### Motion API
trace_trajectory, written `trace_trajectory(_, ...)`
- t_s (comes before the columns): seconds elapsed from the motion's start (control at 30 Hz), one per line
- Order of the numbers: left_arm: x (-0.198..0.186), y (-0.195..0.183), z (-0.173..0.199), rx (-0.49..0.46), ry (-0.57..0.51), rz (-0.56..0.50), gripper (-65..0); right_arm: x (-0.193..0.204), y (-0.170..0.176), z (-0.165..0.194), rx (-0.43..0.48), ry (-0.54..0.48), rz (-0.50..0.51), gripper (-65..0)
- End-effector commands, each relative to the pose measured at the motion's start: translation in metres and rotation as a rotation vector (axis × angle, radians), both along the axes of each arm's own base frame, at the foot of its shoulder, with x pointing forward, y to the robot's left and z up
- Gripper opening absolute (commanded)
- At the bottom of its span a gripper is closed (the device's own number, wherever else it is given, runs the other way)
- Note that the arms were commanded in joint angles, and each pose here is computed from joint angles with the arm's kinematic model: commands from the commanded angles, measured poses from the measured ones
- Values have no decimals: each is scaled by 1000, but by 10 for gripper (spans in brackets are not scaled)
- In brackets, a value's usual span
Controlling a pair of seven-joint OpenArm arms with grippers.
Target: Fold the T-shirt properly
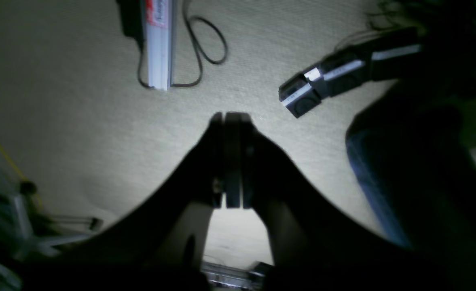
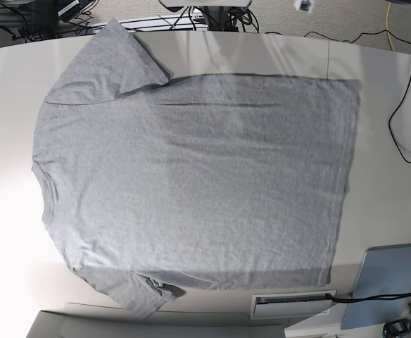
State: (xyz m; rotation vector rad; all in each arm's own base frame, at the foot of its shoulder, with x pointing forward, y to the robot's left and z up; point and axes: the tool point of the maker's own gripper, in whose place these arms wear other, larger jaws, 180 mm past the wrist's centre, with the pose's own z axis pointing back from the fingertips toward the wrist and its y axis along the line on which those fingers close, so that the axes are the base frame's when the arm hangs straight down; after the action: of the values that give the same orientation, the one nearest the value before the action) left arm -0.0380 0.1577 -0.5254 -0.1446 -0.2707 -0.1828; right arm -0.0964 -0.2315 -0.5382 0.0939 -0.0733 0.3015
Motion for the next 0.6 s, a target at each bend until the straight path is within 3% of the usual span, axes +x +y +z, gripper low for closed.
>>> trace_trajectory(0.0, -6, 6, 15, 12, -6, -30, -559, 1, -9, 16, -6, -27, 25, -650)
trace_trajectory(0.13, 26, 27, 66, 121, -132, -163, -560, 15, -19, 66, -24, -88, 140, -650)
trace_trajectory(0.27, 67, 40, 112, 253, -240, -369, -559, 41, -28, 116, -80, -170, 228, -650)
trace_trajectory(0.43, 117, 36, 157, 331, -394, -525, -457, 91, -44, 170, -197, -304, 289, -650)
trace_trajectory(0.57, 148, 37, 170, 373, -479, -578, -385, 121, -63, 200, -334, -331, 309, -650)
